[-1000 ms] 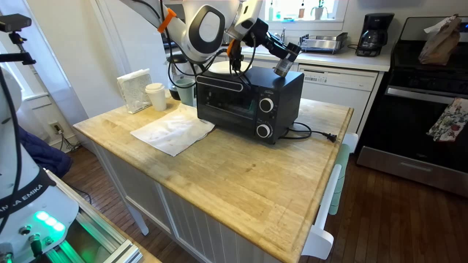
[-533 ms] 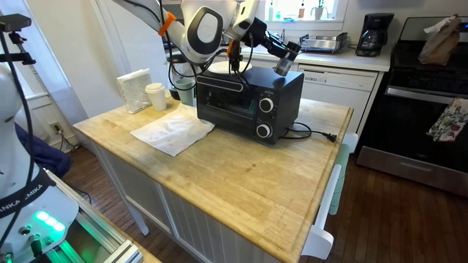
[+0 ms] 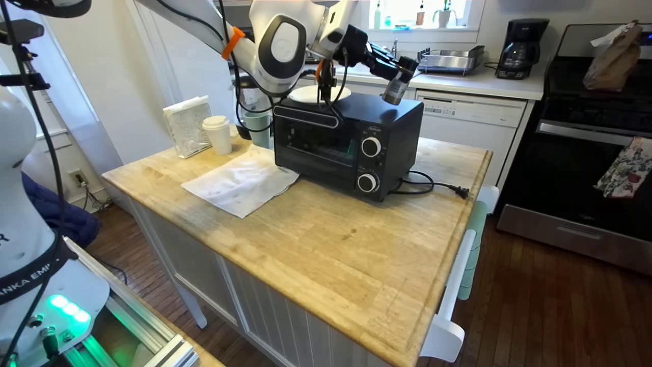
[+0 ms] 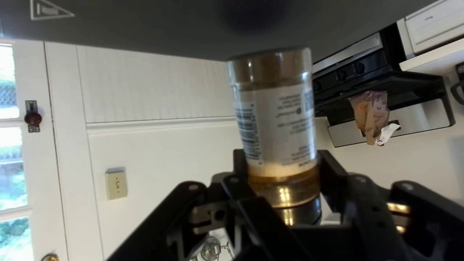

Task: Put the bottle on the microwave in an upright position

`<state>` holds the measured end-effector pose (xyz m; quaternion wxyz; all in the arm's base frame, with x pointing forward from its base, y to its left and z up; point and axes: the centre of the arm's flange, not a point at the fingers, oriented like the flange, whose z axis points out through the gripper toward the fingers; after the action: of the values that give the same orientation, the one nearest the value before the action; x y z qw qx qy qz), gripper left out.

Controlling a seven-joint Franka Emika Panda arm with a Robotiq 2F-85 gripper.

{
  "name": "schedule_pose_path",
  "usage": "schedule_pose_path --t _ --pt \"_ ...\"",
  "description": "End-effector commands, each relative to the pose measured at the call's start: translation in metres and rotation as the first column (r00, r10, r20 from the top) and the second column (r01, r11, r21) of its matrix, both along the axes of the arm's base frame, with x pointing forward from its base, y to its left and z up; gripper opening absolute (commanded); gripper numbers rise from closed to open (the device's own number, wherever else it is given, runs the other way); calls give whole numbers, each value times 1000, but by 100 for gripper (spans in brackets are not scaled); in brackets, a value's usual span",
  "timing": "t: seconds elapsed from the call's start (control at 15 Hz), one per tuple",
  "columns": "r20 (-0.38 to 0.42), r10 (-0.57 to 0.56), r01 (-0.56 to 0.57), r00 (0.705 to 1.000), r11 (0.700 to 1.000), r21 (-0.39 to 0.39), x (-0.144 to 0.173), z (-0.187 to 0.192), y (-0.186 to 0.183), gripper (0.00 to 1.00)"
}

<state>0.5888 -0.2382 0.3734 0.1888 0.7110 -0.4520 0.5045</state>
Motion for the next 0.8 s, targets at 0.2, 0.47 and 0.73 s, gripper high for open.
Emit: schedule_pose_path --t 0.2,0.47,0.73 --pt "24 -55 56 998 998 -34 4 -12 16 25" --pt "32 -66 68 997 996 -55 4 -14 19 25" --pt "35 -76 78 997 994 -78 5 -17 20 25"
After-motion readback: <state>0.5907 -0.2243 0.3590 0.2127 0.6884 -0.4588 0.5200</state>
